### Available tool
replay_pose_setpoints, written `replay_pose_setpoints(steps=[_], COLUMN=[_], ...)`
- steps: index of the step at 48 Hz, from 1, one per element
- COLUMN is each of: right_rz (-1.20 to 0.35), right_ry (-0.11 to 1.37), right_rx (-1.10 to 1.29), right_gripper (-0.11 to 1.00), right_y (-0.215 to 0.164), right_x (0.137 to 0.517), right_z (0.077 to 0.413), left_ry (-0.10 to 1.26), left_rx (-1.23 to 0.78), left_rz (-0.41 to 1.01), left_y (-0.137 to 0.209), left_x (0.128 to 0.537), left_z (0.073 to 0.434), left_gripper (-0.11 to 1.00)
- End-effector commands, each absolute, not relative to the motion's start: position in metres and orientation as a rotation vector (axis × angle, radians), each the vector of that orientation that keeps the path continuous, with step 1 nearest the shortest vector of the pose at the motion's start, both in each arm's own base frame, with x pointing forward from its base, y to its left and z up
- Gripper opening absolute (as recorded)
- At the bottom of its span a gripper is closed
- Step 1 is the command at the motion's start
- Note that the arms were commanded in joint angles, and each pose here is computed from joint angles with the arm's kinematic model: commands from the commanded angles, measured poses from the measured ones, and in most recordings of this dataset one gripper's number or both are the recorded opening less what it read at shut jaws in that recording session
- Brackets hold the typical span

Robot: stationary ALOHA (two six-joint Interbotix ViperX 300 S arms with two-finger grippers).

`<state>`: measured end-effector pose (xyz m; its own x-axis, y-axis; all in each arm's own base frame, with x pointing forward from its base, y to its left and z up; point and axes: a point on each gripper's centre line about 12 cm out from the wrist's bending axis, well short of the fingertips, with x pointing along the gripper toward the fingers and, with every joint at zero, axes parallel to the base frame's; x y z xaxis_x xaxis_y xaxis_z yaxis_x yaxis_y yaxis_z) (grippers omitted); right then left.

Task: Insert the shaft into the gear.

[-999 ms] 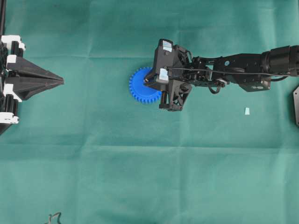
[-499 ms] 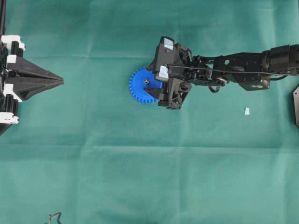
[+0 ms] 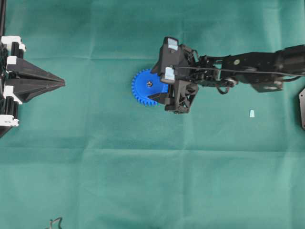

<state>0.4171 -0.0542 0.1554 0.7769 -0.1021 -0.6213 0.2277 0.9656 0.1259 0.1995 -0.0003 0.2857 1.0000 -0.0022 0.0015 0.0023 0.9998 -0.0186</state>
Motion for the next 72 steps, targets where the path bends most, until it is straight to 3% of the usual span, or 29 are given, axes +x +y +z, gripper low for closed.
replay_pose_setpoints(steps=[1, 6, 22, 53, 72], right_rz=[-0.172, -0.166, -0.165, -0.144, -0.147], right_ry=[0.56, 0.52, 0.494, 0.237, 0.199], right_rx=[0.192, 0.18, 0.18, 0.164, 0.163], right_gripper=[0.94, 0.94, 0.94, 0.94, 0.94], right_y=[-0.055, -0.054, -0.051, -0.03, -0.027], right_x=[0.416, 0.409, 0.39, 0.235, 0.202], right_z=[0.198, 0.218, 0.231, 0.288, 0.282], left_ry=[-0.029, -0.031, -0.021, -0.021, -0.034], left_rx=[-0.017, -0.017, -0.017, -0.017, -0.017], left_rz=[-0.005, -0.005, -0.004, -0.004, -0.004], left_y=[-0.001, -0.001, -0.001, -0.001, -0.001], left_x=[0.202, 0.202, 0.201, 0.2, 0.198], left_z=[0.297, 0.297, 0.296, 0.297, 0.3], left_gripper=[0.0, 0.0, 0.0, 0.0, 0.0])
